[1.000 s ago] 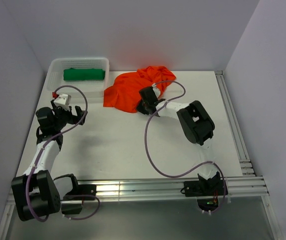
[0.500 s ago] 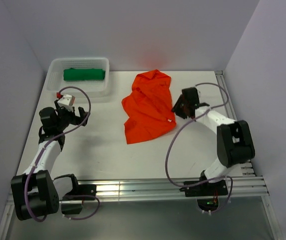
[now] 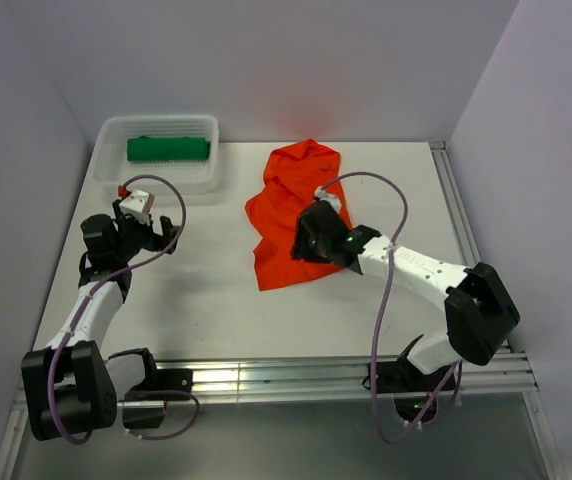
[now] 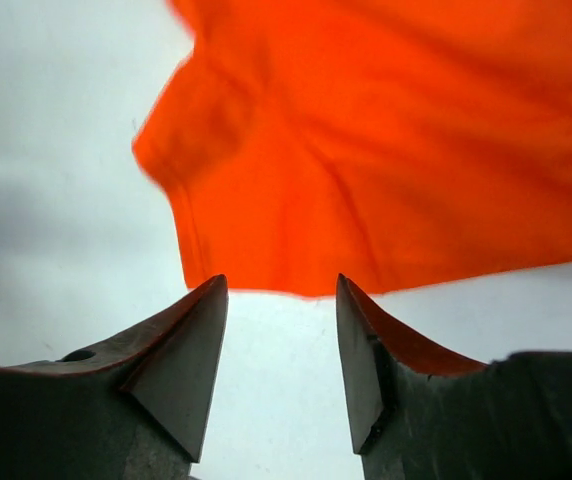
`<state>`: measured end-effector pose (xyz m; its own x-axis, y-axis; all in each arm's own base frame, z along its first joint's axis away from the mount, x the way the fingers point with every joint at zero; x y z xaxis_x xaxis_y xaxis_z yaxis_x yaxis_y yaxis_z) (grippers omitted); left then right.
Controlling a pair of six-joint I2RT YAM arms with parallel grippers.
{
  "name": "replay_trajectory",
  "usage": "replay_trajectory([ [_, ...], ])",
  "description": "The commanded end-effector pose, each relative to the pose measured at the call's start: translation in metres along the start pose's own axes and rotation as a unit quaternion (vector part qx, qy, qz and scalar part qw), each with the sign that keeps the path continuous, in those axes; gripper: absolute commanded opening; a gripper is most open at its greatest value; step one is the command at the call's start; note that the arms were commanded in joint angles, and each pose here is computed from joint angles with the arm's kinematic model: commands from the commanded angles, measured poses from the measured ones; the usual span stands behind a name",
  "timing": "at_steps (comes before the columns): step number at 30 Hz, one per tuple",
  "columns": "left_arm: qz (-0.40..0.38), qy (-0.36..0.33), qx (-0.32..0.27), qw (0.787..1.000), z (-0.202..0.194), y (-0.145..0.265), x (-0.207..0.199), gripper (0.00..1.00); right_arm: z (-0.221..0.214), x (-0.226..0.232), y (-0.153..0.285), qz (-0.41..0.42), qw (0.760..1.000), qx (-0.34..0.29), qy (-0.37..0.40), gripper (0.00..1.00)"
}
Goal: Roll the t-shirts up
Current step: Move the tshirt to the center of the board
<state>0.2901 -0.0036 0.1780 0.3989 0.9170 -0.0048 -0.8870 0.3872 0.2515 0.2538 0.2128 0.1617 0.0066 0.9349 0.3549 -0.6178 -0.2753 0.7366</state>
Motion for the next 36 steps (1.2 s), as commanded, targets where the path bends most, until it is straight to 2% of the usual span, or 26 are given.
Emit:
replay_trajectory([
  [1,-0.001,-0.013,-0.005,1.0,0.002,-0.001,0.0,0.97,-0.017,0.029,0.001,-0.008,0.998,-0.009,0.069,0.54],
  [10,0.008,-0.018,-0.006,1.0,0.001,0.002,0.001,0.97,-0.059,0.092,-0.022,-0.035,0.972,0.032,0.228,0.5],
  [12,0.008,-0.017,-0.004,1.0,0.001,0.001,0.001,0.97,-0.071,0.101,-0.026,-0.026,0.968,0.041,0.246,0.44],
  [28,0.005,-0.015,0.0,1.0,-0.001,-0.001,0.001,0.97,-0.106,0.101,-0.061,-0.038,0.959,0.081,0.268,0.45],
  [36,0.005,-0.015,0.0,1.0,-0.001,-0.001,0.002,0.97,-0.11,0.094,-0.076,-0.068,0.959,0.086,0.26,0.27],
])
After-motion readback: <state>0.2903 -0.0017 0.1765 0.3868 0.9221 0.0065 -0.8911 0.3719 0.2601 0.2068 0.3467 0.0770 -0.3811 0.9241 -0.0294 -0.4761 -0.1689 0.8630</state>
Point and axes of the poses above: each gripper's point midway between its finger pads, its own y axis back along the fingers, its own x axis along the line the jaws close on, z = x × y, the point moved 7 cm from there along y, back along the fingers
